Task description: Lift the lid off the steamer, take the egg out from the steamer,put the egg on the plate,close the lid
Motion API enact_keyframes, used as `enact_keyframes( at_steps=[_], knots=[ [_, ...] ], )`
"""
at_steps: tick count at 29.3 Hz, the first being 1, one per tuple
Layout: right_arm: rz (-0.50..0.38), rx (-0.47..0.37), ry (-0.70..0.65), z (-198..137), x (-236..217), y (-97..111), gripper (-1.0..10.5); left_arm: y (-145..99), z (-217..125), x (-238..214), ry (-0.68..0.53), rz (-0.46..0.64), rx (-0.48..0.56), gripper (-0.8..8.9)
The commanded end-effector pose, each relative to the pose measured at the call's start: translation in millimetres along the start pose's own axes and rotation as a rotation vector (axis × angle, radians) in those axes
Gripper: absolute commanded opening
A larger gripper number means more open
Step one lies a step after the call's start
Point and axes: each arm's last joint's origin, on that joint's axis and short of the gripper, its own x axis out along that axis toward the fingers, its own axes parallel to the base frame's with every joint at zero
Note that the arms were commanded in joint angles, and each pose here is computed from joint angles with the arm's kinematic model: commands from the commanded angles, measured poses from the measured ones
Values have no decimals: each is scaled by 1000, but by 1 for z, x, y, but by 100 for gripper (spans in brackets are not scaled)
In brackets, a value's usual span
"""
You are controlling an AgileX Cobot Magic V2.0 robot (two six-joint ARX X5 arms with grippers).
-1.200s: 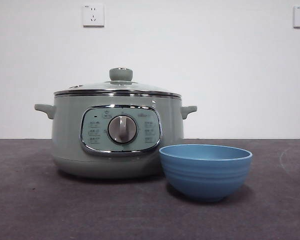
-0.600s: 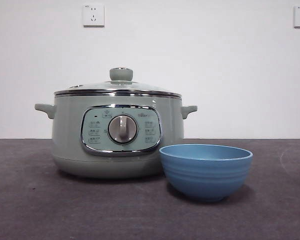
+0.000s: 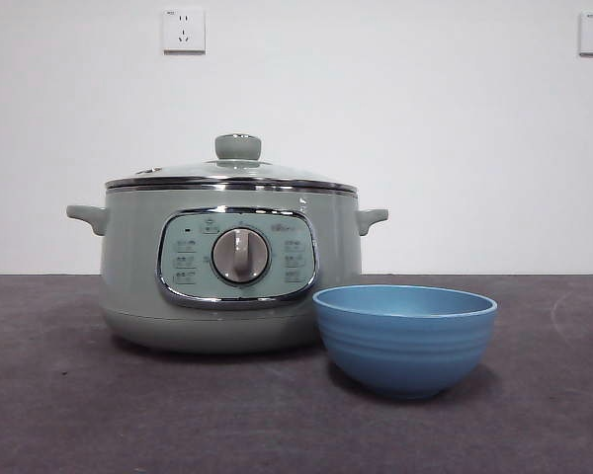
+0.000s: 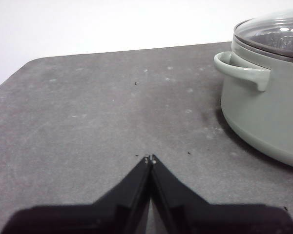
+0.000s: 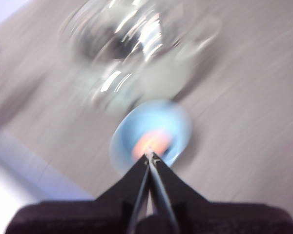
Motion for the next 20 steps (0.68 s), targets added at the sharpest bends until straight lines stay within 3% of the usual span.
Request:
enact_keyframes(
  at_steps=[1,6,9,14,20],
  knots=[
    [-57,12,-155,0,-5,-10,1,0,-4,1,7,1,-11,-4],
    [-261,-25,-389,-43,12,-36,2,0,-4,1,7,1,-11,-4],
    [-326,-30,-471,-74,31,-46,2,0,-4,1,7,1,-11,-4],
    [-340,-22,-534,-116,60,-56,1,0,-4,1,7,1,-11,-4],
    [-326,42,-485,-148,82,-62,1,0,-4,1,8,1,-11,-4]
  ],
)
